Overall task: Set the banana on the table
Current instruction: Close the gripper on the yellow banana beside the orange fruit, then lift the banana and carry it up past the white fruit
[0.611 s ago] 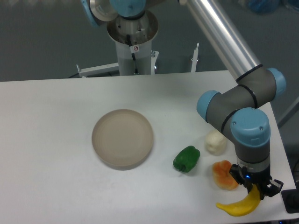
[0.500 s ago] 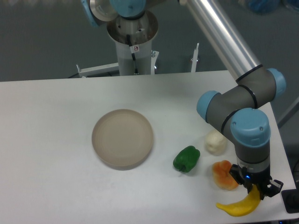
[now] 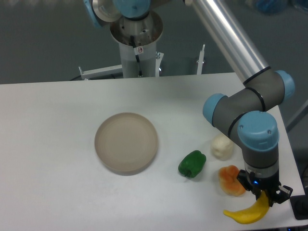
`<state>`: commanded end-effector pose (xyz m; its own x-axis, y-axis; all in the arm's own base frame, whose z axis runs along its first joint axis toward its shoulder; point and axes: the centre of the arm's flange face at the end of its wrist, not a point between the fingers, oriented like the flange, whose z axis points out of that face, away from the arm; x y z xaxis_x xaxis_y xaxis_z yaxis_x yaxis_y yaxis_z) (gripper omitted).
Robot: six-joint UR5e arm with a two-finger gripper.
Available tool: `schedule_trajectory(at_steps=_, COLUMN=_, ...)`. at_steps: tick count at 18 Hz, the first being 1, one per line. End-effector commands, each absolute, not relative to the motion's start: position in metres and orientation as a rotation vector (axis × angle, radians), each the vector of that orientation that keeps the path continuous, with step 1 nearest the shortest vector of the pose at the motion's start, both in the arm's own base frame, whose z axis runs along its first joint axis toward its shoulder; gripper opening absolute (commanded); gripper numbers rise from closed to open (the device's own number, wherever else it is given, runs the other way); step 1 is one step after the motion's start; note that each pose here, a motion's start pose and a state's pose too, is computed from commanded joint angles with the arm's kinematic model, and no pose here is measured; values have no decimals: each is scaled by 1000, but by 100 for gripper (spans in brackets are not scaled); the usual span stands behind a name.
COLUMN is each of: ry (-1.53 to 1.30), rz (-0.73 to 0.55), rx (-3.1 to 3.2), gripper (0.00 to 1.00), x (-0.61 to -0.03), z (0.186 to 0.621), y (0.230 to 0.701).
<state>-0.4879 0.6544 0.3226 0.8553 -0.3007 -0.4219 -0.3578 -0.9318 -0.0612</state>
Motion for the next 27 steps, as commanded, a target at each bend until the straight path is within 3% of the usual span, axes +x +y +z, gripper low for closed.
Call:
schedule_trajectory(at_steps=7, ry=541, rz=581, rx=-2935, gripper=29, x=-464, z=342, y=612)
schedule_trajectory(at_steps=15, ry=669, rz=505, rx=-2989, gripper=29, x=-430, z=359, y=524)
schedule_trajectory(at_steps=27, ry=871, rz=278, rx=-3036, gripper=29, x=-333, z=310, y=431)
